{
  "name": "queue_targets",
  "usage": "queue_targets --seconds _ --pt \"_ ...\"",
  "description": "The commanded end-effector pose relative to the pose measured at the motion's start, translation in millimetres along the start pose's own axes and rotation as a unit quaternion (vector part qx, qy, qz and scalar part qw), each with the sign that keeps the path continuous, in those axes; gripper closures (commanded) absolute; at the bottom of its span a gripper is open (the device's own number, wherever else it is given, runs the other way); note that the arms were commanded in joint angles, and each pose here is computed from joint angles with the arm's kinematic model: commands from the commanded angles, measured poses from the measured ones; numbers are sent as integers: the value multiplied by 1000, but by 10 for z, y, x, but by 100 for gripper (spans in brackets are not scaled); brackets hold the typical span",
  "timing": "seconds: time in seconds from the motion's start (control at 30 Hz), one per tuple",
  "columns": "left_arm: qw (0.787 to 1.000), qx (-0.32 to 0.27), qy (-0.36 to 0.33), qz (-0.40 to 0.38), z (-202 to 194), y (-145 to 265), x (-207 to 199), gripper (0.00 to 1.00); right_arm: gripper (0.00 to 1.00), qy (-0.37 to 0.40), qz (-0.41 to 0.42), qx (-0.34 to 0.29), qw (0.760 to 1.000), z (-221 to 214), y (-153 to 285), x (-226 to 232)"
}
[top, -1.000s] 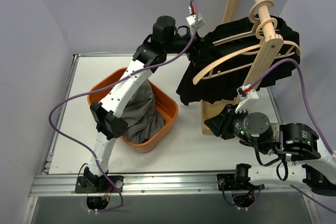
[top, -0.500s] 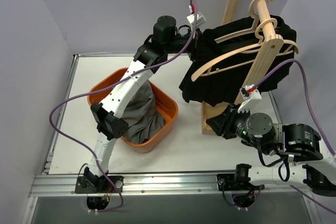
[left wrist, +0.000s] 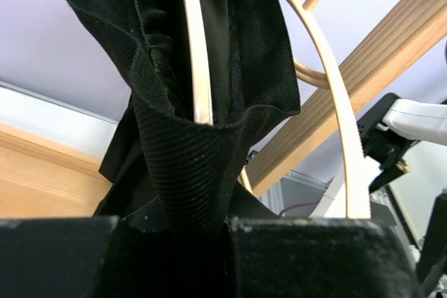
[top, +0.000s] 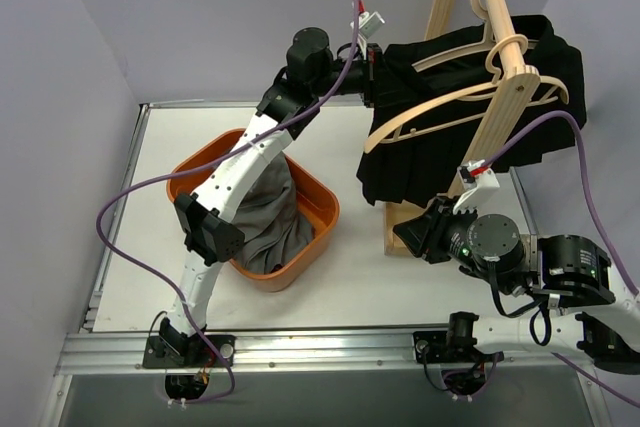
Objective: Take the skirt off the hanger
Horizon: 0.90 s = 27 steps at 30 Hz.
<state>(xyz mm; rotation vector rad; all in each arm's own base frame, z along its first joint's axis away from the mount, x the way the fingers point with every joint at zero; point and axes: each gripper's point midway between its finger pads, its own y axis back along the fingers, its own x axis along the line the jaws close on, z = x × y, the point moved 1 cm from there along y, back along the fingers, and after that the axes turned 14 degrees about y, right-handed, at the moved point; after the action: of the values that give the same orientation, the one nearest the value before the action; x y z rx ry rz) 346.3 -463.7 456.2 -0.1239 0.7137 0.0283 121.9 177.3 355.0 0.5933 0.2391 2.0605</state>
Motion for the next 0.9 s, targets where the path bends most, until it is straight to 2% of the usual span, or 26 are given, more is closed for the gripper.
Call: queue_targets --seconds 0.0,0.57,0.87 --pt "985 -105 -107 -80 674 241 -684 98 83 -9 -11 -28 1000 155 51 -47" --pt "984 -115 -115 -66 740 441 -663 98 83 3 -13 -26 1000 147 97 -103" --pt "986 -122 -115 -3 743 857 -526 98 82 24 -18 -20 999 121 58 -100"
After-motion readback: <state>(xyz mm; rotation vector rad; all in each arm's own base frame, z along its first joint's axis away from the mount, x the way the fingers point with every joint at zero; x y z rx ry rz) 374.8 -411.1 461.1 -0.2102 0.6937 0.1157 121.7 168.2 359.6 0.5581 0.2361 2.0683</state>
